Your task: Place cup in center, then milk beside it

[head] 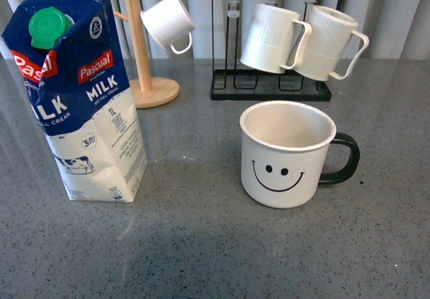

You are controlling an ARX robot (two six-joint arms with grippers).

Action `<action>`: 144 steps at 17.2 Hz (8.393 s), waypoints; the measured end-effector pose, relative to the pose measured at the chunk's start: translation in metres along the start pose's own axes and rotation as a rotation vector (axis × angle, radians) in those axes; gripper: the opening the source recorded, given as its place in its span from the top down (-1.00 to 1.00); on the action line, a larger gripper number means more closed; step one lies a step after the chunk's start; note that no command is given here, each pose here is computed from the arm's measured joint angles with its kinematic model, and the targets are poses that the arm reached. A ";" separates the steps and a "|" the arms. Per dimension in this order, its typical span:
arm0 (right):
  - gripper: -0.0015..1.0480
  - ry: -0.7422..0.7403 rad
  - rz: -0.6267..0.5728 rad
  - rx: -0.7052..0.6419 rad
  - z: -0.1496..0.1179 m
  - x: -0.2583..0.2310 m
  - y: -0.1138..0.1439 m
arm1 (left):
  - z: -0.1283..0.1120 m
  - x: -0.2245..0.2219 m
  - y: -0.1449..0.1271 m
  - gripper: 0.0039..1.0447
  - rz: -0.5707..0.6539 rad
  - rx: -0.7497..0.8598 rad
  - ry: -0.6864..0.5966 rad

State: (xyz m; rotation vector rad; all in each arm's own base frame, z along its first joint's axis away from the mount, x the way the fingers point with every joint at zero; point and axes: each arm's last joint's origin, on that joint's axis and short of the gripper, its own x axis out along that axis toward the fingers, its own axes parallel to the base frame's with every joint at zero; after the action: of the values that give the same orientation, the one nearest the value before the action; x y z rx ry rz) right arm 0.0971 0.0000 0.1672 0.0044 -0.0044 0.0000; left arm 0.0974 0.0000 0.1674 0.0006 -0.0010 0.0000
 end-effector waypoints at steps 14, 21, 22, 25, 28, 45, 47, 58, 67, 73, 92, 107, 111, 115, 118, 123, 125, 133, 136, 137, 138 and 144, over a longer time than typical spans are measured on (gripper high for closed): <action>-0.87 0.000 0.000 0.000 0.000 0.000 0.000 | 0.000 0.000 0.000 -0.88 0.000 0.000 0.000; -0.87 -0.001 0.000 -0.002 0.000 0.000 0.000 | 0.049 0.006 -0.015 -0.88 0.043 -0.090 0.119; -0.87 0.000 0.000 -0.002 0.000 0.000 0.000 | 0.055 0.013 -0.020 -0.88 0.007 -0.096 0.116; -0.87 0.000 0.000 -0.001 0.000 0.000 0.000 | 0.084 0.049 -0.039 -0.88 -0.130 -0.070 0.067; -0.87 0.000 0.000 -0.001 0.000 0.000 0.000 | 0.100 0.098 -0.056 -0.88 -0.204 -0.044 0.115; -0.87 0.000 0.000 -0.001 0.000 0.000 0.000 | 0.054 0.155 -0.075 -0.78 -0.148 -0.002 0.275; -0.87 0.000 0.000 -0.001 0.000 0.000 0.000 | 0.054 0.155 -0.076 -0.26 -0.153 0.005 0.276; -0.87 0.000 0.000 -0.001 0.000 0.000 0.000 | 0.088 0.135 -0.098 0.90 -0.158 0.012 0.162; -0.87 0.000 0.000 -0.001 0.000 0.000 0.000 | 0.070 0.148 -0.148 0.92 -0.159 -0.054 0.143; -0.87 0.000 0.000 -0.001 0.000 0.000 0.000 | 0.066 0.153 -0.170 0.92 -0.164 -0.100 0.121; -0.87 0.000 0.000 -0.002 0.000 0.000 0.000 | 0.050 0.147 -0.182 -0.50 -0.182 -0.086 0.159; -0.87 0.000 0.000 -0.001 0.000 0.000 0.000 | 0.096 0.136 -0.157 -0.88 -0.251 -0.179 0.050; -0.87 0.000 0.000 -0.001 0.000 0.000 0.000 | 0.142 0.125 -0.096 -0.88 -0.182 -0.195 -0.088; -0.87 0.000 0.000 -0.002 0.000 0.000 0.000 | 0.132 0.083 -0.041 -0.44 -0.013 -0.046 -0.014; -0.87 -0.001 0.000 -0.001 0.000 0.000 0.000 | 0.097 0.064 -0.025 0.11 0.011 -0.022 -0.016; -0.87 0.000 0.000 -0.002 0.000 0.000 0.000 | 0.053 0.045 -0.012 0.97 0.006 -0.018 -0.001; -0.87 0.000 0.000 -0.002 0.000 0.000 0.000 | 0.041 0.040 -0.005 0.98 -0.014 -0.017 0.008; -0.87 0.000 0.000 -0.002 0.000 0.000 0.000 | 0.016 0.023 0.000 0.98 -0.002 -0.017 0.006; -0.87 0.000 0.000 -0.001 0.000 0.000 0.000 | 0.013 0.020 0.000 0.98 -0.003 -0.017 0.005; -0.87 0.000 0.000 -0.002 0.000 0.000 0.000 | 0.012 0.019 0.000 0.98 -0.003 -0.017 0.004; -0.87 0.000 0.000 -0.002 0.000 0.000 0.000 | 0.011 0.018 0.000 0.98 -0.003 -0.017 0.002; -0.87 0.000 0.000 -0.001 0.000 0.000 0.000 | 0.004 0.011 0.000 0.98 -0.003 -0.016 -0.014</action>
State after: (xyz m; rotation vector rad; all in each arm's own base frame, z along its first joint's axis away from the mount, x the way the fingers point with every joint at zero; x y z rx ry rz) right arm 0.0971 0.0000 0.1673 0.0032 -0.0048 0.0004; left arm 0.1083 -0.0003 0.1710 -0.0155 -0.0154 -0.0032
